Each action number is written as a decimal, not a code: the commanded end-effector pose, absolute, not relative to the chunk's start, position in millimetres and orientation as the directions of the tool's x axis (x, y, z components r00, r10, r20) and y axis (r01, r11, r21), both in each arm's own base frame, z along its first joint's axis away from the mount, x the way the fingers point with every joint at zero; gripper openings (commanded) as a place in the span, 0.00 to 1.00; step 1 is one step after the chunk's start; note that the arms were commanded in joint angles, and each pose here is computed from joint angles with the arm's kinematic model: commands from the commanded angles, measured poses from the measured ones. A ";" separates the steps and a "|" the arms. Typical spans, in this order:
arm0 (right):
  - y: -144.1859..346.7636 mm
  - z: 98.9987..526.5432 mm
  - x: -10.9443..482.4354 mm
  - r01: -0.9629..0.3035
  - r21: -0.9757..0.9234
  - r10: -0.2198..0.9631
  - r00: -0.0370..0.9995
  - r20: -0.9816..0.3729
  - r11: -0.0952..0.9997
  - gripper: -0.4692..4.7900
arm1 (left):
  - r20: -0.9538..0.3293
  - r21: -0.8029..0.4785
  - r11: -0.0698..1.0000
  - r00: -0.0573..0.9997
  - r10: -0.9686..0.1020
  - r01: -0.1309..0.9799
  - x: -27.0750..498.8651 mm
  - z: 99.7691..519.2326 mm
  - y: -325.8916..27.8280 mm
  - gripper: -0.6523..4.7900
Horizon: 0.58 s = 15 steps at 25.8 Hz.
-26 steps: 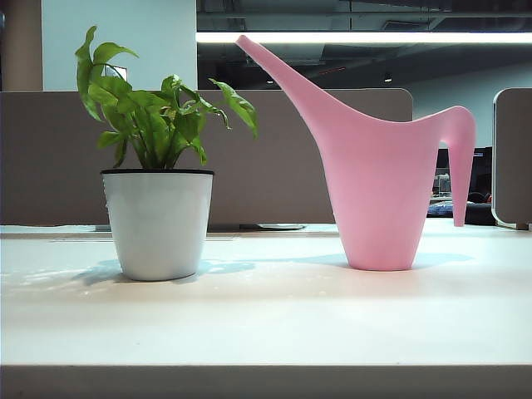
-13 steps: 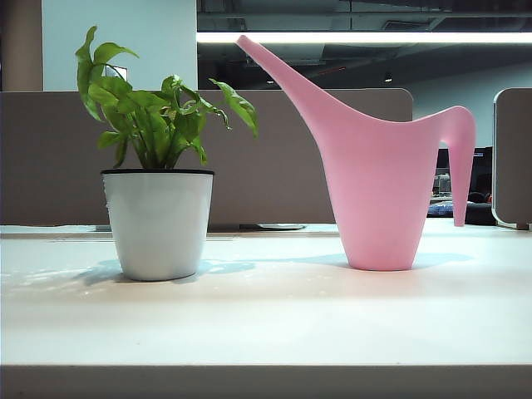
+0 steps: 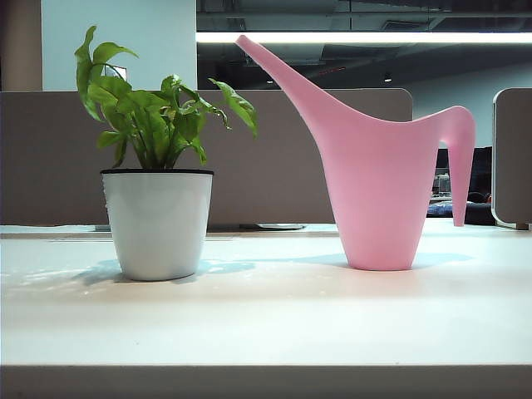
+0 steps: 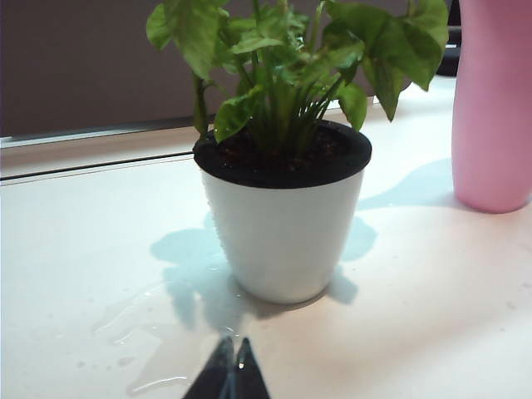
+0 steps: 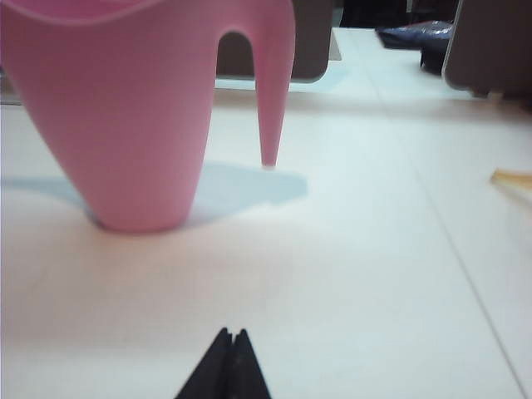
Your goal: Pick up the watering can from the table, water the potted plant, and put the can back.
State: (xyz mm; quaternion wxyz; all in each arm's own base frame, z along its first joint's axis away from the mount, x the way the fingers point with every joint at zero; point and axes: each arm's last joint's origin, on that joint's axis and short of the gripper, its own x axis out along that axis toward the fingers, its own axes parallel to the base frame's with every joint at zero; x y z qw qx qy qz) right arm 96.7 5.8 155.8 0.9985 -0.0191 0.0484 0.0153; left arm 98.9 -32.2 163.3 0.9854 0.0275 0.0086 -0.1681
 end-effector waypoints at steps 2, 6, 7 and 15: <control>6.8 154.8 96.9 -0.071 -0.094 0.062 0.994 -0.094 0.993 0.09 | -0.003 0.075 0.951 0.954 -0.301 0.301 99.2 166.3 -31.2 0.11; 6.9 153.6 96.8 -0.076 -0.078 0.068 0.992 -0.106 0.994 0.09 | -0.029 0.080 0.974 0.977 -0.212 0.214 99.8 164.0 -28.6 0.11; 6.9 153.0 96.7 -0.077 -0.078 0.068 0.991 -0.112 0.994 0.09 | -0.029 0.081 0.974 0.978 -0.209 0.211 99.8 163.9 -28.5 0.11; 6.9 151.4 96.5 -0.077 -0.078 0.067 0.990 -0.128 0.994 0.09 | -0.032 0.080 0.974 0.977 -0.211 0.213 99.8 163.6 -28.6 0.11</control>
